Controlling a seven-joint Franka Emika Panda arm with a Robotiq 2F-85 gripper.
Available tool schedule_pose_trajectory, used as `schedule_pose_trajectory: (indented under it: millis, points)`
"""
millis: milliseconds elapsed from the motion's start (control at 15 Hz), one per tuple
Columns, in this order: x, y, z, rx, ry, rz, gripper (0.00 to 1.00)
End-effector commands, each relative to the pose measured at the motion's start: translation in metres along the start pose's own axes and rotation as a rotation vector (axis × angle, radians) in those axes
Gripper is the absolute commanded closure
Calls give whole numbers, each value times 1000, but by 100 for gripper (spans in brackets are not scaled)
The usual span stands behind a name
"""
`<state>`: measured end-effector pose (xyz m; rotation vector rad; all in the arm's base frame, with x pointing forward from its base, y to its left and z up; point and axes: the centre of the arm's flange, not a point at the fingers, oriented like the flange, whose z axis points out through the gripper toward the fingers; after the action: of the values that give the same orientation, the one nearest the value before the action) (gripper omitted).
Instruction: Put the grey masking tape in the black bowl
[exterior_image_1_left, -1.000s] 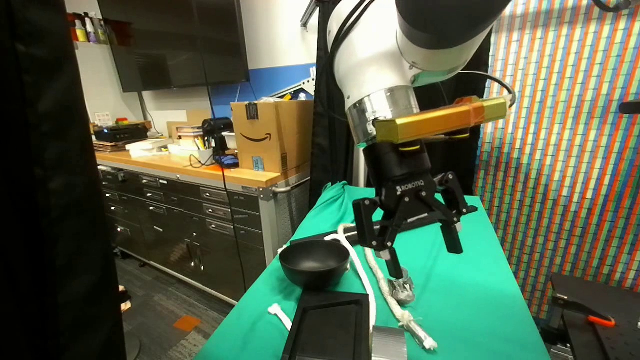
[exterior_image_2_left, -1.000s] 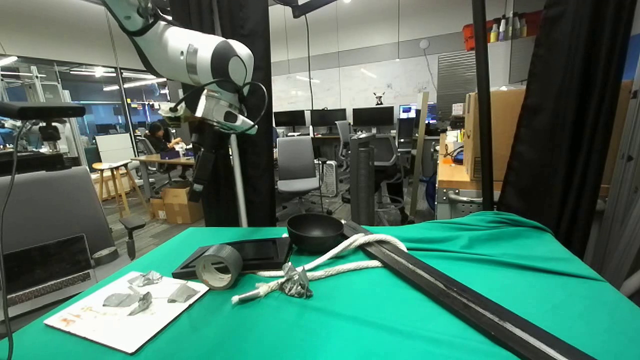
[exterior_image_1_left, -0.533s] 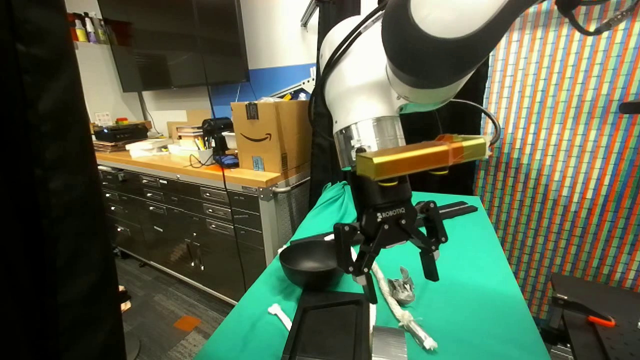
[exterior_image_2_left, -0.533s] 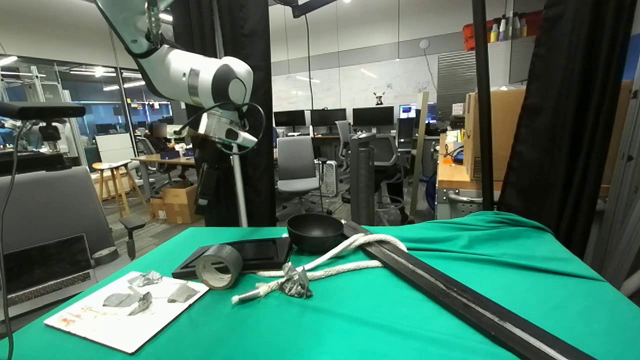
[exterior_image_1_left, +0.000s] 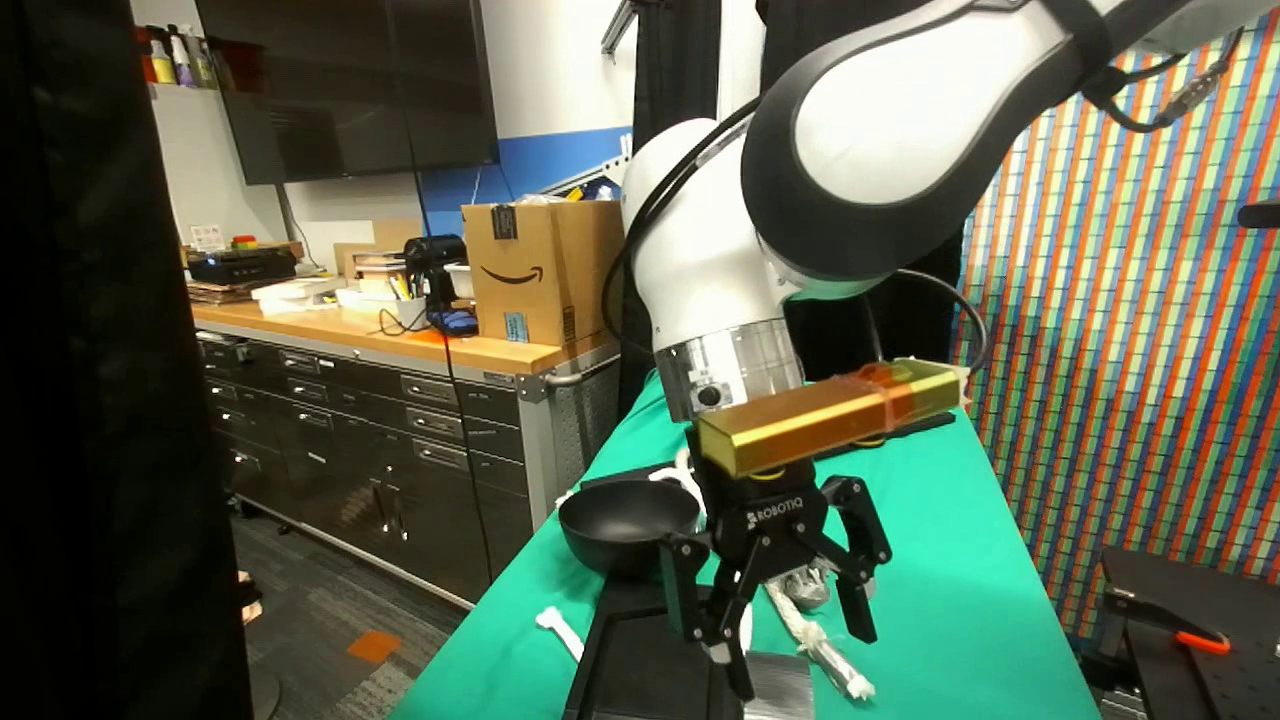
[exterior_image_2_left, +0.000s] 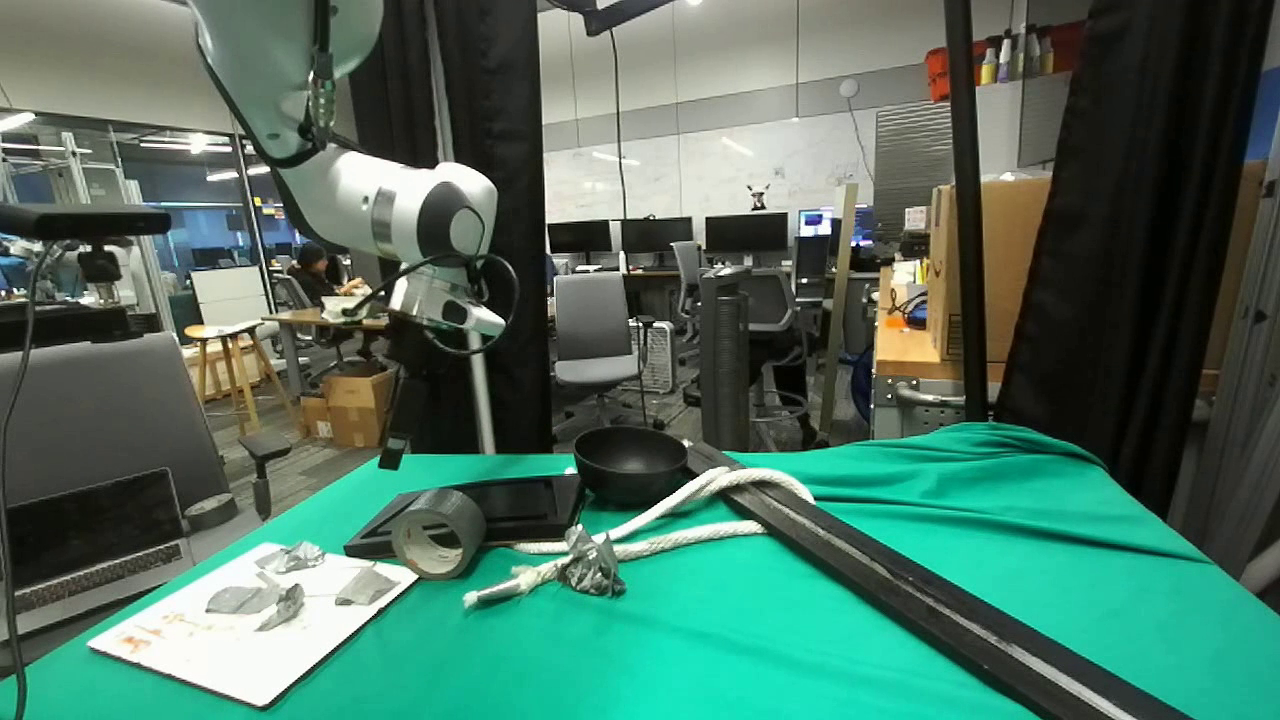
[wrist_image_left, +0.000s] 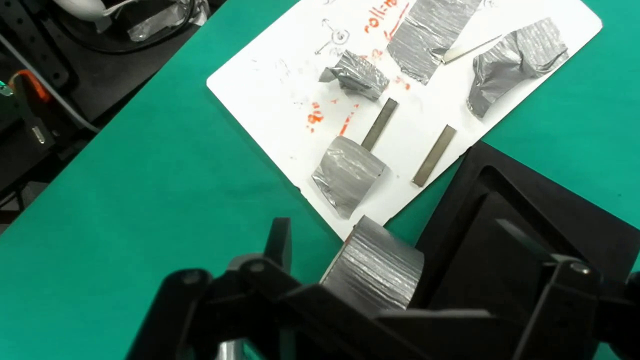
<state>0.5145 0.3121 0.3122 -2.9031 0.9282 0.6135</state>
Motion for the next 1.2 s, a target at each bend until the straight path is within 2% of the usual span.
schedule_pose_trajectory:
  millis: [0,400,733,933,1133]
  points:
    - [7,-15,9,-10,9,8,0]
    - [27,-24,12,-22,-15,43,0]
    - [43,-18,4,30,-17,109,0]
    - [53,-2,5,71,-29,257,0]
    - [63,11,11,102,-82,372,0]
